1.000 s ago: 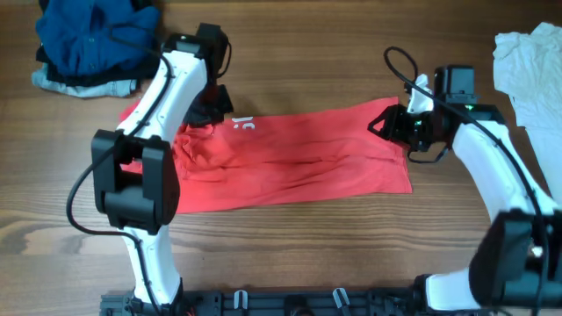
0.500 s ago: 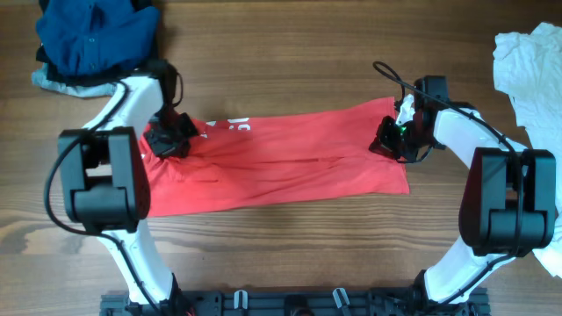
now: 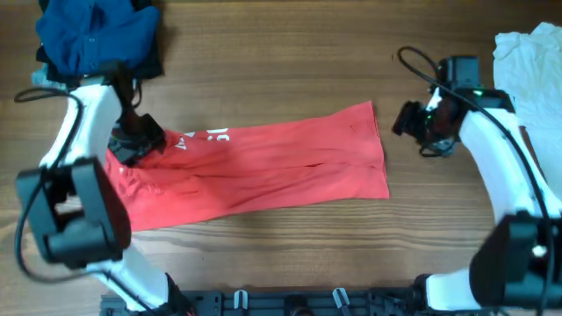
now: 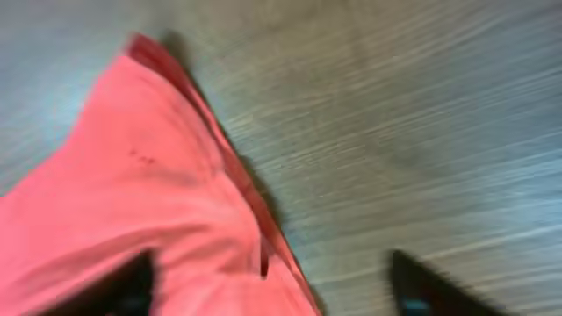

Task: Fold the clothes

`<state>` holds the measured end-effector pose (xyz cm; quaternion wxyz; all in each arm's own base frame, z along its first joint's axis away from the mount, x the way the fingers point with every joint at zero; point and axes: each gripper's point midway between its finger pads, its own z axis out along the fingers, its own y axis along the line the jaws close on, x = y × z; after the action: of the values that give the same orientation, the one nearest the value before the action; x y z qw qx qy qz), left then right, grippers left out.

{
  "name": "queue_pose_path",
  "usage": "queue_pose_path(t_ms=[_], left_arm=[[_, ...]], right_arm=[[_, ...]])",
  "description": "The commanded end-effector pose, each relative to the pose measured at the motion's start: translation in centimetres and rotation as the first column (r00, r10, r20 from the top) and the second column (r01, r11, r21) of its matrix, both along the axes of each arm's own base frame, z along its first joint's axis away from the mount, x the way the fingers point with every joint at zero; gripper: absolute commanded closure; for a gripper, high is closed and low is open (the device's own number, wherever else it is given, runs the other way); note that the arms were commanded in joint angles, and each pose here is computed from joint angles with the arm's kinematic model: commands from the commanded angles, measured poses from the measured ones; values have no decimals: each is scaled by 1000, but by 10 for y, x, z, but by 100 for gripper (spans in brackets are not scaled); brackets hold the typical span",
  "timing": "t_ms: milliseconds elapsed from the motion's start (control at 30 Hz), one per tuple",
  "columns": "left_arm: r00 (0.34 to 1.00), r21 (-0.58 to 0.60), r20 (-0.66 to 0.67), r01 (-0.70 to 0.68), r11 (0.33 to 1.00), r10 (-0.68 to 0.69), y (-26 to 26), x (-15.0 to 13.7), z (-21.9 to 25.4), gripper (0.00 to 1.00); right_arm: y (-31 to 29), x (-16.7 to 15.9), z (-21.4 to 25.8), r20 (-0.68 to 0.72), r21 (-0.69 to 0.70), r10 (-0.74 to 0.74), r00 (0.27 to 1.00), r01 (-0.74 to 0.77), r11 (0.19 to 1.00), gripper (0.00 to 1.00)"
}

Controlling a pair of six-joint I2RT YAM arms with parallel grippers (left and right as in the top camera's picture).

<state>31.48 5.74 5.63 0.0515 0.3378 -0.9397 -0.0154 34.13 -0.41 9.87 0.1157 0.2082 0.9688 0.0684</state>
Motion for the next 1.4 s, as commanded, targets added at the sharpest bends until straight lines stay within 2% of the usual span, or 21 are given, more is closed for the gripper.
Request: queue_pose_path(t_ms=[0,67,133,200,300,600,633,667,700,767,833,967,1067,1100,1233,1367], left_arm=[[989,17,150,-10,1000,8,2,1,50,0],[979,-14,206,-8,1000,10,-5,2,66,0],[981,-20,194,-7,1000,11,-7,-3,67,0],[983,-22,185,-7,1000,11,-7,-3,66,0],[984,-21,177,-7,1000,11,-7,-6,65,0],[984,-16,177,-8,1000,11,-6,-5,65,0],[984,-16,177,-8,1000,11,-6,-6,65,0],[984,-16,176,-8,1000,10,-6,-6,65,0],[985,-16,175,-8,1000,10,-6,-6,65,0],[985,-16,173,-8,1000,10,-6,-7,65,0],[985,-16,173,-8,1000,10,-6,-7,65,0],[989,7,146,-9,1000,8,-3,-13,59,0],[992,7,129,-9,1000,9,-3,-18,51,0],[991,7,130,-9,1000,8,-3,-18,50,0],[990,9,142,-10,1000,8,-3,-15,49,0],[988,-1,156,-13,1000,13,-4,-11,49,0]], right_arm=[[-10,-1,16,65,56,88,994,-91,994,0],[2,-3,0,98,230,174,980,-193,954,0],[16,-4,-23,77,346,200,977,-214,914,0],[20,-9,-50,1,382,221,975,-204,901,0],[27,-13,-71,-40,441,246,969,-204,874,0],[80,-35,-109,-23,484,310,951,-260,836,1],[91,-38,-112,-27,484,328,944,-275,831,5],[99,-40,-114,-30,476,348,937,-293,829,14],[103,-40,-115,-26,466,364,931,-311,828,36],[100,-39,-121,-79,420,313,947,-253,871,67],[97,-36,-121,-77,404,306,949,-251,880,96],[57,-30,-108,-162,275,217,962,-168,947,96],[4,-33,-83,-258,32,78,963,-72,997,96],[-4,-31,-65,-248,-14,65,967,-71,997,96],[8,-22,-16,-115,-18,100,988,-103,994,96],[64,-26,-20,-108,-12,222,969,-225,974,96]])
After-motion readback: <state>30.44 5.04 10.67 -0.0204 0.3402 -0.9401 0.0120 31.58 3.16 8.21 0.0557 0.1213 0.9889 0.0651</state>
